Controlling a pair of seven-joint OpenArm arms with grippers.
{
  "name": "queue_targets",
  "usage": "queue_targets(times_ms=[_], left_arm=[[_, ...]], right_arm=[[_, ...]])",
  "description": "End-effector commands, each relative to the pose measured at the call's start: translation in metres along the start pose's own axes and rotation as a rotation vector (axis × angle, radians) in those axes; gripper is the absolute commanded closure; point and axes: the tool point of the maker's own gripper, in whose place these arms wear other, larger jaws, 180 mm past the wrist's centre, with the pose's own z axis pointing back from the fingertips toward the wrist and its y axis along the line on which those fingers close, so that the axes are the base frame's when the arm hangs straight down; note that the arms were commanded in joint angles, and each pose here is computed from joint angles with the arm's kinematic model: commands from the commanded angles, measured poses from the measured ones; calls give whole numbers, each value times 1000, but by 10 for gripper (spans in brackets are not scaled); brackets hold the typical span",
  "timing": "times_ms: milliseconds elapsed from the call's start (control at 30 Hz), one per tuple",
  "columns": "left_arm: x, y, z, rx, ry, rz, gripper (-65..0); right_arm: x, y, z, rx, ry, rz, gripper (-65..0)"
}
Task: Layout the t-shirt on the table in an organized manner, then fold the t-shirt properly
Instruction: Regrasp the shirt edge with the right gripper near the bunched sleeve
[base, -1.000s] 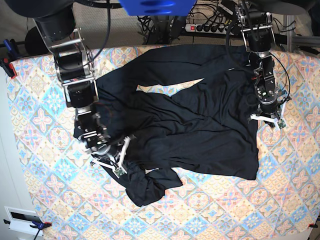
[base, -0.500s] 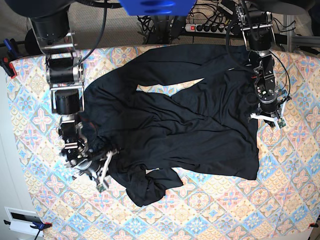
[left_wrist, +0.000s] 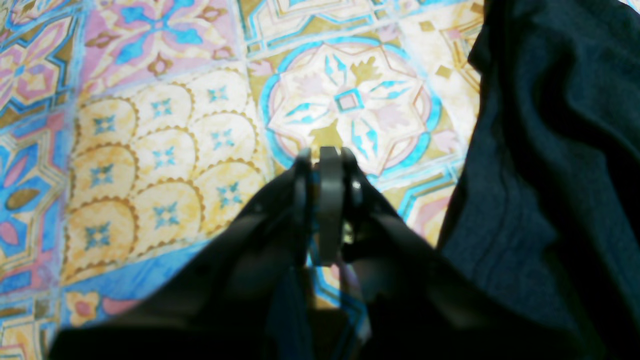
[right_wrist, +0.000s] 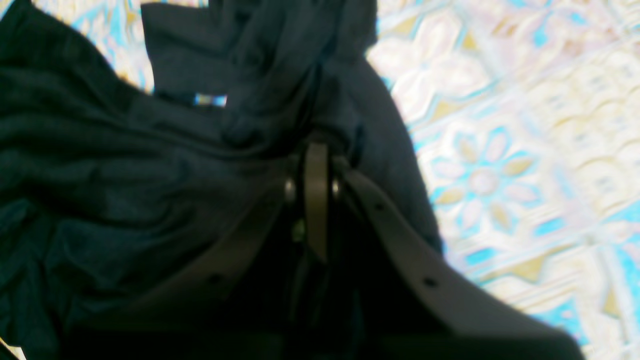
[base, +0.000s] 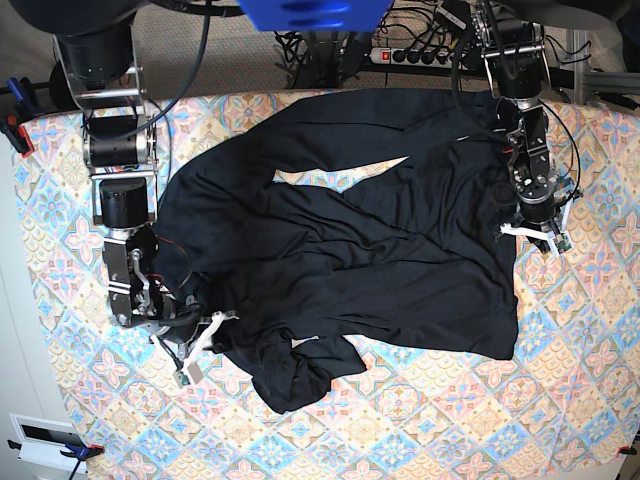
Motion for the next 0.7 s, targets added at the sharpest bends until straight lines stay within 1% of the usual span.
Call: queue_targets(times_ms=[0, 67, 167, 300, 400, 433, 533, 667], left_arm=[[-40, 4, 6, 12, 165, 2, -30], [-40, 4, 6, 12, 165, 2, -30], [-42, 2, 6, 9, 168, 5, -30], [-42, 2, 6, 9, 168, 5, -30], [-42, 2, 6, 10, 169, 4, -30], [-42, 2, 6, 10, 169, 4, -30], [-42, 2, 6, 10, 169, 4, -30], [-42, 2, 6, 11, 169, 5, -30]], right_arm=[[19, -1, 2, 7, -46, 0, 0], [7, -1, -2, 11, -20, -27, 0], [-19, 12, -17, 38, 45, -57, 0], [-34, 18, -27, 40, 65, -17, 0], [-46, 46, -43, 88, 83, -4, 0], [-51, 51, -47, 89, 89, -10, 0], [-63, 45, -54, 30, 90, -28, -1], [-85, 32, -58, -47, 108, -8, -1]])
